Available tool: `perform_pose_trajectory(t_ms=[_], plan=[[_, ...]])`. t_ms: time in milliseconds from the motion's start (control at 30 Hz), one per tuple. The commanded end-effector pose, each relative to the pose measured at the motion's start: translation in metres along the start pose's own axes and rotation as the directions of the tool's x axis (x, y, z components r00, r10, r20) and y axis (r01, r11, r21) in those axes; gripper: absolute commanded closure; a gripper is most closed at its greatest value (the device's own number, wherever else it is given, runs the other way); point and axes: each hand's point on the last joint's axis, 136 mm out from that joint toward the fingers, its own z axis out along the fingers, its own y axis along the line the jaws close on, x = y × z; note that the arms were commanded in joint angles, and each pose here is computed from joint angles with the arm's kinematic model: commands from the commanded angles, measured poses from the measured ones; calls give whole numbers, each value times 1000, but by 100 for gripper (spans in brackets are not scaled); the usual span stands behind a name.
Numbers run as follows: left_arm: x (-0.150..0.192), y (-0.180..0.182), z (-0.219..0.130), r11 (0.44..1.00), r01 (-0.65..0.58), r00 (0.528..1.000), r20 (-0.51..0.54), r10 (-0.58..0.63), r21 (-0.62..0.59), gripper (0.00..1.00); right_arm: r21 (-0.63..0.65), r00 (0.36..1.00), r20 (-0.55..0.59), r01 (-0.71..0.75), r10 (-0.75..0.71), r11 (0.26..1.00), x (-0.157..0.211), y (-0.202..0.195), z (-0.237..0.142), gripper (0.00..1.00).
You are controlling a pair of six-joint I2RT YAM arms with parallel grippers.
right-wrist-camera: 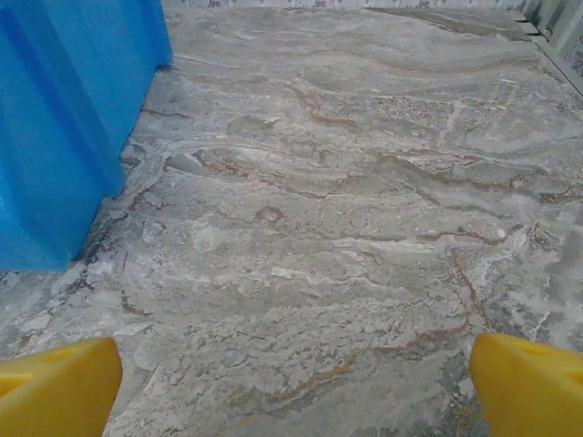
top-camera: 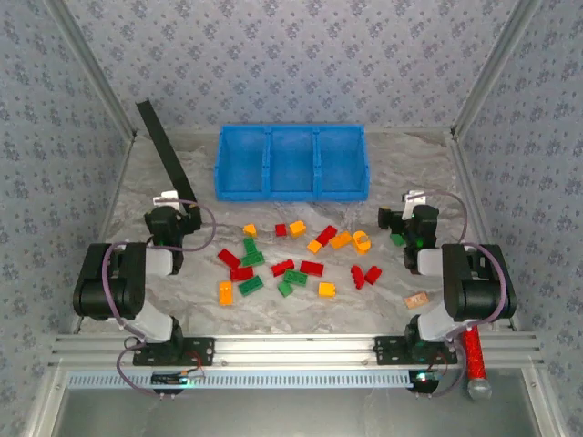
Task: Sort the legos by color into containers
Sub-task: Pick up the lego from the middle-right of the table.
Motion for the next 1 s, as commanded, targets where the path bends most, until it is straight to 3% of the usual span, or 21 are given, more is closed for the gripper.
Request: perform_pose_trajectory(t_ms=[0,967], plan=[[-12,1,-3,1000,23,999,45,-22,-5,1,12,1000,20,15,-15,1000,-7,-1,0,0],[-12,1,-3,1000,23,999,46,-23,-5,1,-3,1000,17,2,-2,1000,-6,-1,0,0]])
